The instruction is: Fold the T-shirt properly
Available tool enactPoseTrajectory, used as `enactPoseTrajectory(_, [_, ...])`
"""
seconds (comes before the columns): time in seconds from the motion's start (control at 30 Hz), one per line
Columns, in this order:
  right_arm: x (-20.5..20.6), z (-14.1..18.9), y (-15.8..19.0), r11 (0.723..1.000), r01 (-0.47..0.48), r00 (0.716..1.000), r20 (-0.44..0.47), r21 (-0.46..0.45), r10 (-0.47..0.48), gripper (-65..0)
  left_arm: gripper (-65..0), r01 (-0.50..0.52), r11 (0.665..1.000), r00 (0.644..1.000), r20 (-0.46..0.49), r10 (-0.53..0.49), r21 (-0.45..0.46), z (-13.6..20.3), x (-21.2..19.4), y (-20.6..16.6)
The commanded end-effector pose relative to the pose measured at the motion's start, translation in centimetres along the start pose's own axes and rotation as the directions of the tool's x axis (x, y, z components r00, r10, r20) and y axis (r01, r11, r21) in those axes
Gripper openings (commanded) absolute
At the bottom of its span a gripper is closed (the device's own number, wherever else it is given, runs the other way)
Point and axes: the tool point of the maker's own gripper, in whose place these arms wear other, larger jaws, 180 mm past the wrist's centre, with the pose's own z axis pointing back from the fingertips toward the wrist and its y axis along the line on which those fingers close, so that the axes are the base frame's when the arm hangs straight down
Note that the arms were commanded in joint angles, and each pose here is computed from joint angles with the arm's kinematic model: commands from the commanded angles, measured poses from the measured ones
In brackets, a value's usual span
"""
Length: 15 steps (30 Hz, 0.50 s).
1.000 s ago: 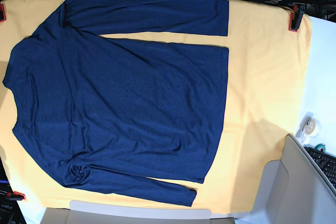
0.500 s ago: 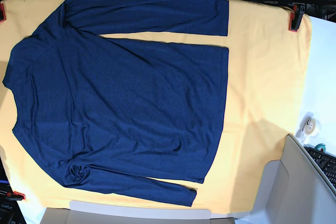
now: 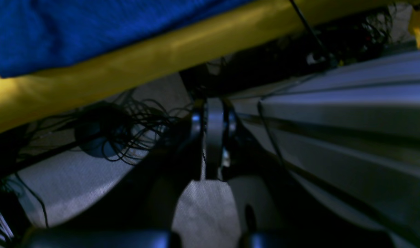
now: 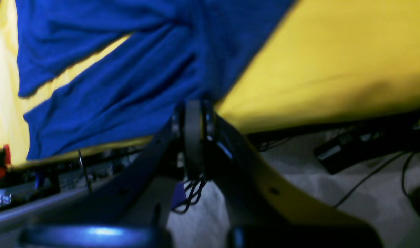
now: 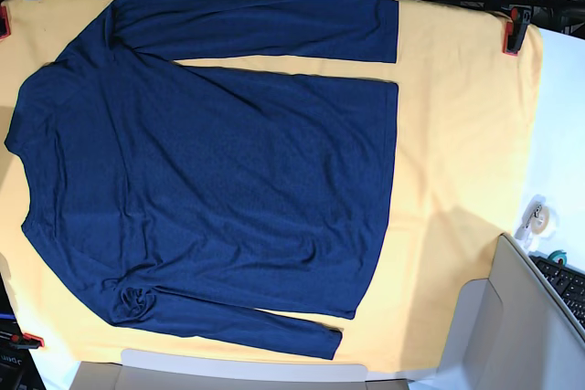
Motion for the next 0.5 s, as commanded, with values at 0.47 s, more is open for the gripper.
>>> enactPoseTrajectory(0.47, [4.9, 3.8, -3.8, 0.986, 0.005, 0.989, 0.149, -0.164, 0.02, -65.0, -50.4, -0.347, 0.933, 0.897, 0.323, 0.301, 0.093, -0.9, 8.4, 8.1])
